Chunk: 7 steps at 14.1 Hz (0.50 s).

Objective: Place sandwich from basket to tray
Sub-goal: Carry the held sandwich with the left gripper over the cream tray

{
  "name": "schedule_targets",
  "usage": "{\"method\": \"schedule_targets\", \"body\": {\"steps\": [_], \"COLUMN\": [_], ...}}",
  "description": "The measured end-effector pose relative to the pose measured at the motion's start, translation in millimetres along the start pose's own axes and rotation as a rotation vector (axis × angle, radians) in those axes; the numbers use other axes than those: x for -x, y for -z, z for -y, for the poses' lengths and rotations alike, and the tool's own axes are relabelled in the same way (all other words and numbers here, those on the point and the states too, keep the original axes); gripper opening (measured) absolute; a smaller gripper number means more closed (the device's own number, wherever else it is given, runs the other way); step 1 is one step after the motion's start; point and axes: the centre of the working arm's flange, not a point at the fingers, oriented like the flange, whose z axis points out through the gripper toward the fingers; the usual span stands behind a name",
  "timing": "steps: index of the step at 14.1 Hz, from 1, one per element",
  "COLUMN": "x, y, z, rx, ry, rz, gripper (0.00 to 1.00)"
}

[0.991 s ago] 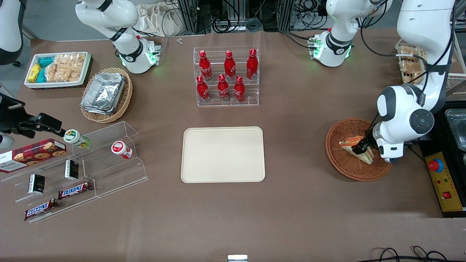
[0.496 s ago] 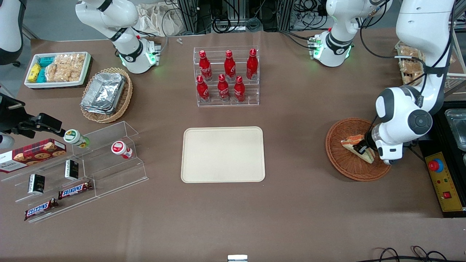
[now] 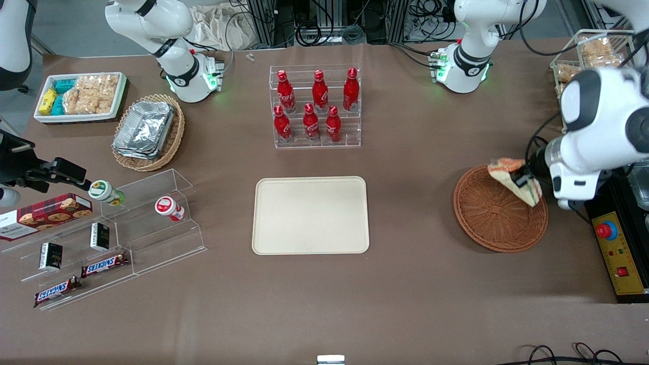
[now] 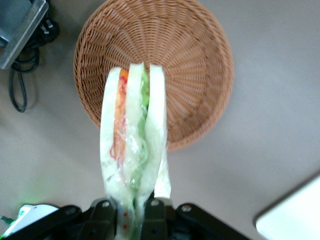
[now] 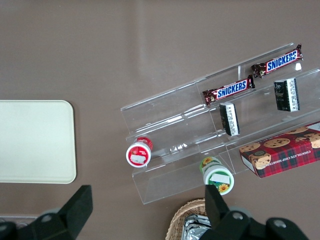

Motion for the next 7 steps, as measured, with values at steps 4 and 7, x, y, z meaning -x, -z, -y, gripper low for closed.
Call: {"method": "schedule_targets", "body": {"steps": [4,7], "x": [89,150], "y": [37,27], "z": [-73,-119], "rx": [0.026,0.029], "ry": [-0.202,-0.339], "rz": [0.009,0.023], "gripper": [0.18,0.18]}}
